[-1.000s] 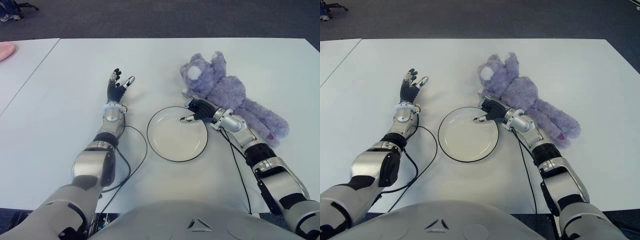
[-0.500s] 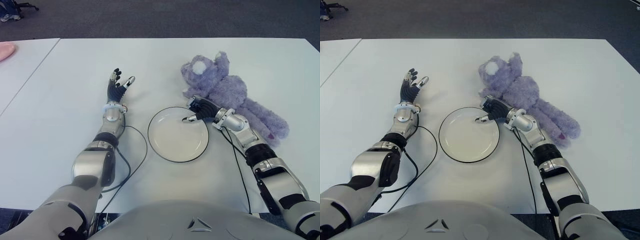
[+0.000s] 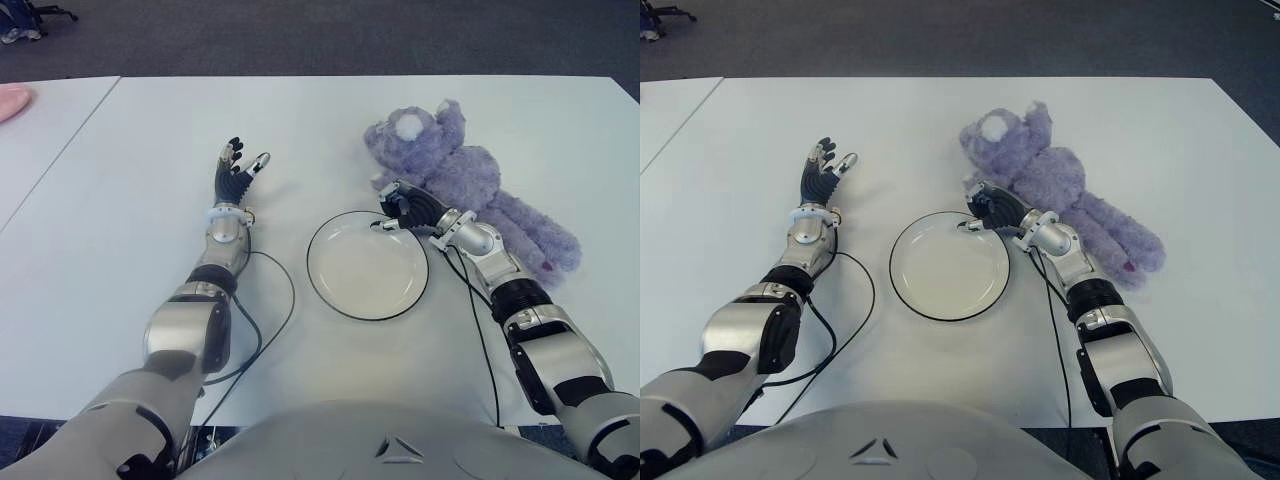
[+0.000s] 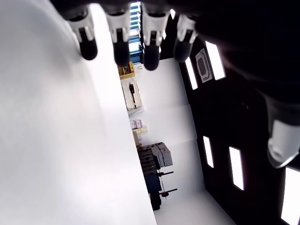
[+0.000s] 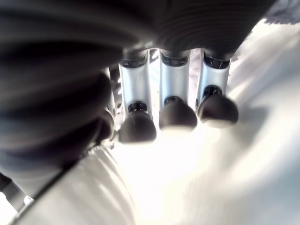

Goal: Put the doll into the plate.

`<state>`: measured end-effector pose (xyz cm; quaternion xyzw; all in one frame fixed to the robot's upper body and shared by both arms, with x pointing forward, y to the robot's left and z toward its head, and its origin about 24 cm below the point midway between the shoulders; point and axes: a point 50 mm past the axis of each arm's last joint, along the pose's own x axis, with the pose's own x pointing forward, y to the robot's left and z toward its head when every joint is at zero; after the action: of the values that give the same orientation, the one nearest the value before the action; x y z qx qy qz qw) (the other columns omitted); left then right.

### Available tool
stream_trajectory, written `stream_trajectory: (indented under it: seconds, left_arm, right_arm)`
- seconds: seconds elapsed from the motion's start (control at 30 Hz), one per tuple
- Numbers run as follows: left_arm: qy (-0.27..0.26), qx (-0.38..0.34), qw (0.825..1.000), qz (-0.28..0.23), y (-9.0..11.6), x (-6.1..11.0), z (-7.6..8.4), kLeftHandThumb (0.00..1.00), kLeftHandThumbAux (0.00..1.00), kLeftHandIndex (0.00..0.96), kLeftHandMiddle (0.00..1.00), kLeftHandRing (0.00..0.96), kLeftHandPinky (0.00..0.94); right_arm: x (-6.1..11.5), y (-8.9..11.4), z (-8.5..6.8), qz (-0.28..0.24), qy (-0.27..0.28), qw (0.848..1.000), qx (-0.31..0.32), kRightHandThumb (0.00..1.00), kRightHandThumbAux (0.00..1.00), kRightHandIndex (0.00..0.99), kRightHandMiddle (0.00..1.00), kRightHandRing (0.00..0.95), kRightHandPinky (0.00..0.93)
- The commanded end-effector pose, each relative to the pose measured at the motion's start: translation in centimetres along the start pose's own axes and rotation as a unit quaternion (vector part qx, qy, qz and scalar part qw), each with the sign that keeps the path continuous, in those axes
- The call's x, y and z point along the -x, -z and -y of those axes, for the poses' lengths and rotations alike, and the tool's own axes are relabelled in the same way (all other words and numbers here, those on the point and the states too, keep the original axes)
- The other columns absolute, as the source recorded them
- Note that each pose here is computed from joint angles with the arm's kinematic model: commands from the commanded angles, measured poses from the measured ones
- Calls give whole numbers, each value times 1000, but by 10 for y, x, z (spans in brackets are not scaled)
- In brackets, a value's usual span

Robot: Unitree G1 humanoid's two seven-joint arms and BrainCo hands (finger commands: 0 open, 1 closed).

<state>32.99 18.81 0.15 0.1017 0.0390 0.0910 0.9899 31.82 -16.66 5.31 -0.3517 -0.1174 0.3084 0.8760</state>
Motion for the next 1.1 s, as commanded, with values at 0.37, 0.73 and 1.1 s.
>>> stream_trajectory:
  seconds: [0.37, 0.73, 1.1]
  left_arm:
    - [31, -51, 973, -222, 95, 70, 12, 0, 534, 97, 111, 85, 49]
    - [36, -55, 974, -217, 93, 69, 14, 0, 538, 120, 123, 94, 61]
    - [35, -61, 974, -217, 93, 69, 15, 0, 533, 105, 115, 85, 40]
  right_arm:
    - [-28, -44, 79, 102, 180, 976, 62, 25, 511, 128, 104, 52, 22]
    - [-22, -89, 90, 231, 245, 935, 113, 17, 435, 3, 4, 0, 0]
    - [-24, -105, 82, 291, 269, 914, 83, 33, 397, 0, 16, 3, 28]
